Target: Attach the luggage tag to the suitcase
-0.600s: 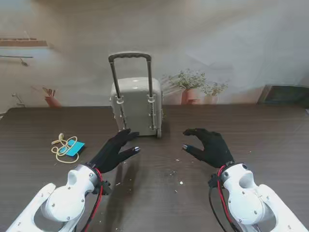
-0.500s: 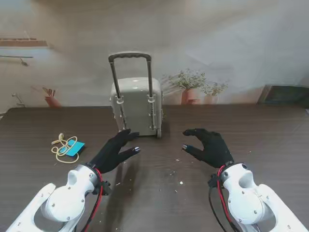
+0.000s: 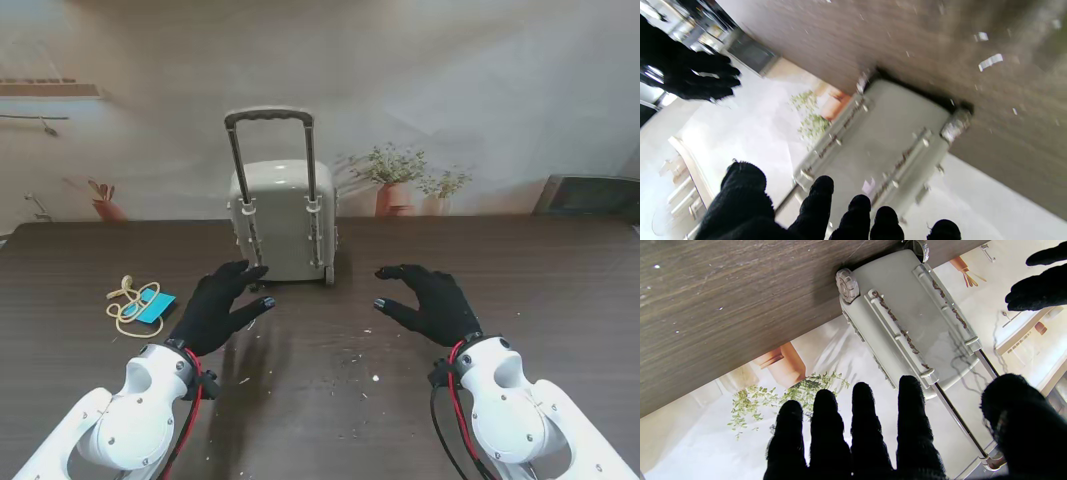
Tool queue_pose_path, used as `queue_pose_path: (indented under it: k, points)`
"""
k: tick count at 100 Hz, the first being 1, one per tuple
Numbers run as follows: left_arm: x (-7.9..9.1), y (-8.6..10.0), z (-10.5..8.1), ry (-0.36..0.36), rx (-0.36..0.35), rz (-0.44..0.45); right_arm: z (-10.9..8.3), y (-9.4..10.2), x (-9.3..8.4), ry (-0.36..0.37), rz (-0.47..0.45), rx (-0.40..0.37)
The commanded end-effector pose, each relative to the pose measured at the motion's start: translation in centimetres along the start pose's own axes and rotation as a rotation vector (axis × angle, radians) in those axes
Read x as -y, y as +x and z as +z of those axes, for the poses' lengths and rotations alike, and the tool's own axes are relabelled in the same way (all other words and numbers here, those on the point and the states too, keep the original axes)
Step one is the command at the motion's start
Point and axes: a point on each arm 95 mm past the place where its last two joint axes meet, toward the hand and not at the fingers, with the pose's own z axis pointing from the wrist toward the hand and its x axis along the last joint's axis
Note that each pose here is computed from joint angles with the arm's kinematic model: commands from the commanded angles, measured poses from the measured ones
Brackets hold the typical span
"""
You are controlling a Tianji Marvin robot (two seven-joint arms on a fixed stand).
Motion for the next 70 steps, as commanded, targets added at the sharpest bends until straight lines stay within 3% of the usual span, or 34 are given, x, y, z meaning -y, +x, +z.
queue_pose_path:
  k: [1,21,42,70]
  points:
    - [0.7,-0.1,-0.1,0.023,0.024,-0.016,-0.2,-0.1,0.1,0.018,0.009,0.002]
    - [3.4,-2.2,0.1,0.119,0.108,0.149,-0.4,-0.3,-0.2,0.015,0.037,0.013]
    - [6.9,-4.9,1.0,0.265,0.218,0.278,-0.9,0.1,-0.7,-0.009,0.059,0.003]
    - [10.6,-9.1,2.7,0.313,0.357,0.510,-1.4,0.6,-1.1,-0.027,0.084,-0.006]
